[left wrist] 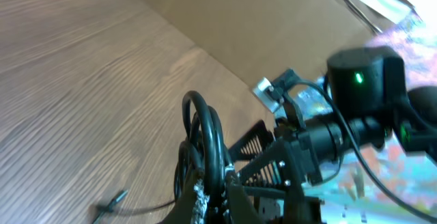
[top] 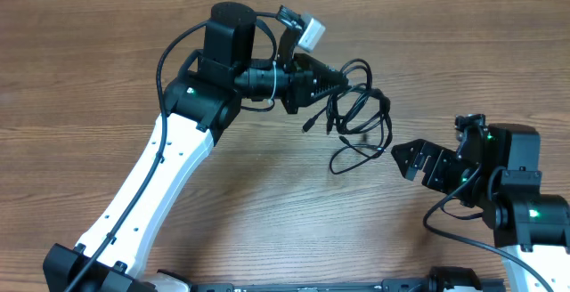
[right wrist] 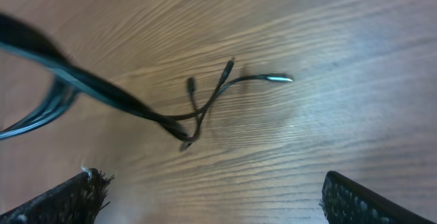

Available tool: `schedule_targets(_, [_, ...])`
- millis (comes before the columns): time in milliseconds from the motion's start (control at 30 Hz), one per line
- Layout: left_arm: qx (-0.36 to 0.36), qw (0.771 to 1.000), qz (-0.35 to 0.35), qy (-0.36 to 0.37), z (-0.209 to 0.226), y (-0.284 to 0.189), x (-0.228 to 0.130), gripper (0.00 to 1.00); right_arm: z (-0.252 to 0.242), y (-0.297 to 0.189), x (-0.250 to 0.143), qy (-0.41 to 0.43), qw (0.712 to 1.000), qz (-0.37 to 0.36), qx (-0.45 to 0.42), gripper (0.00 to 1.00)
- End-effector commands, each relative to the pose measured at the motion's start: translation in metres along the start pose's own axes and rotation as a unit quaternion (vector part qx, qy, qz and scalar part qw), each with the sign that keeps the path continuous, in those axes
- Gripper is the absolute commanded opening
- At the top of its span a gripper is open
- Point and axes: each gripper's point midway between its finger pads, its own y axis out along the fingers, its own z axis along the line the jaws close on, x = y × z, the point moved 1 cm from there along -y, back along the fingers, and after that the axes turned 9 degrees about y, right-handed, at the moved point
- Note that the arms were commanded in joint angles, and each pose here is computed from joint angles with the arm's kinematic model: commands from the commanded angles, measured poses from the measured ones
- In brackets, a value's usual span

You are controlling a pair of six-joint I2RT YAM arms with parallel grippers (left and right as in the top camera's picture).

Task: Untangle cables

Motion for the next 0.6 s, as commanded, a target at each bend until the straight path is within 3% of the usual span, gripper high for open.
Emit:
schedule_targets(0, [-0.081,0.992,-0.015,0.096,-0.036,-0.009,0.012,0.04,0.024,-0.015,0.003,-0.099,0.994,-0.003,0.045,1.00])
schedule_targets(567, [-0.150,0.979,-0.009,0.135,-0.065,-0.001,0.004,0.04,0.038,-0.031,0.013,-0.132,0.990,-0.017,0.050,1.00])
